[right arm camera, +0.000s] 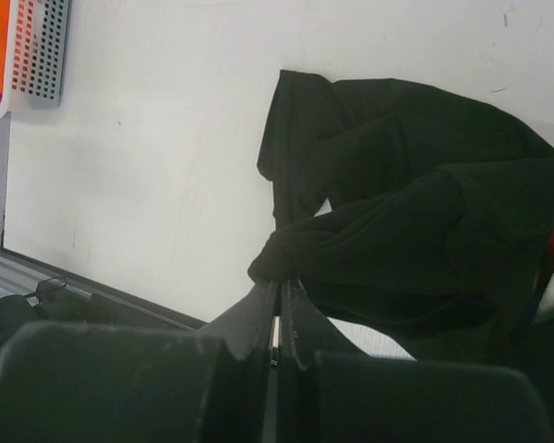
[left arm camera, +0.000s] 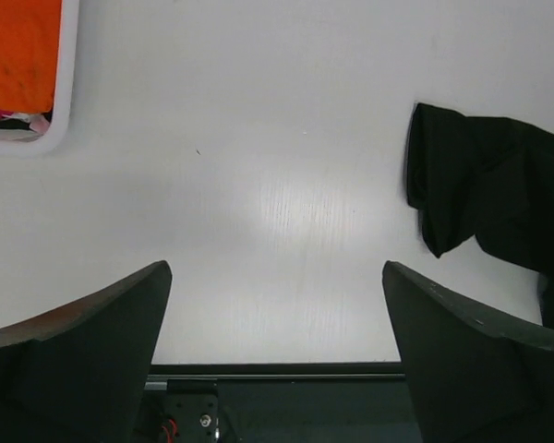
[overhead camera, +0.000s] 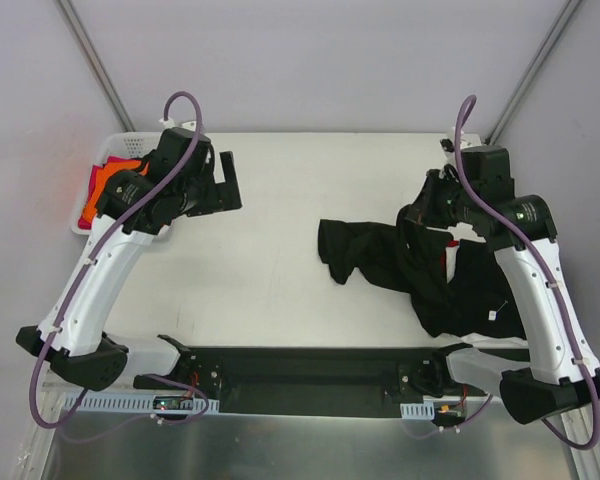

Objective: Fold and stack the t-shirts

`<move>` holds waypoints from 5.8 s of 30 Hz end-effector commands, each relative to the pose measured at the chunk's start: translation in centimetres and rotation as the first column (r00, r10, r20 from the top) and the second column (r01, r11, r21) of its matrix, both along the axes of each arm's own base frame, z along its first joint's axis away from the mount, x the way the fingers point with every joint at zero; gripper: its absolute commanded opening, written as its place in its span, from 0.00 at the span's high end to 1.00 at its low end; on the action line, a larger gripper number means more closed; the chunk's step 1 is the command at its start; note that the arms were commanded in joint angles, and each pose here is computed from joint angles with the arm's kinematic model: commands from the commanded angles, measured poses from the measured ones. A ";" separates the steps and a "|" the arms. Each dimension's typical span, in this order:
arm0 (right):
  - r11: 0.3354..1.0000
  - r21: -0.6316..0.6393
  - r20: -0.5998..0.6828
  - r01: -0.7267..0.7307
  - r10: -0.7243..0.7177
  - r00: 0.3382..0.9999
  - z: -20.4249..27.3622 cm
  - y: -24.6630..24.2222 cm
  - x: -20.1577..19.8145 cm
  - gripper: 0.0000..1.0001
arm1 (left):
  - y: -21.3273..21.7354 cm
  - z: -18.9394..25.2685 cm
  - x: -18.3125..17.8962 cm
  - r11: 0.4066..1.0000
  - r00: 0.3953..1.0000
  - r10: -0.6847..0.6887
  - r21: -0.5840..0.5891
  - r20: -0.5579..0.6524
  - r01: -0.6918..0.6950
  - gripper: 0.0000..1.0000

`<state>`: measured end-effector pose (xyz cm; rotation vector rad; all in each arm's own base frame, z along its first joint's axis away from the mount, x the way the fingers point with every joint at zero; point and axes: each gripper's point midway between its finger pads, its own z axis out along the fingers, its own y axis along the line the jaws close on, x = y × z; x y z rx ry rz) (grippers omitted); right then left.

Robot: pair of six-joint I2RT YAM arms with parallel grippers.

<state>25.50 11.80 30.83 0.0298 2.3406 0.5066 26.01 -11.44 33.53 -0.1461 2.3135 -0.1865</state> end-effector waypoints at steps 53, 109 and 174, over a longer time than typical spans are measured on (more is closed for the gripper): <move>0.990 -0.019 -0.509 -0.137 0.108 0.854 -14.7 3.5 2.9 0.36 | -15.0 -20.1 3.8 0.917 0.735 -0.399 -0.251 -0.547 0.311 0.07; 0.966 0.215 -0.035 -0.145 0.156 0.987 5.4 5.8 7.5 0.99 | -15.7 -15.9 5.4 0.903 0.784 -0.426 -0.261 -0.451 0.341 0.04; 0.921 0.362 -0.006 0.141 -0.149 0.989 7.6 -5.0 14.8 0.99 | -35.9 -28.9 -4.2 0.719 0.581 -0.695 -0.428 -0.424 0.547 0.01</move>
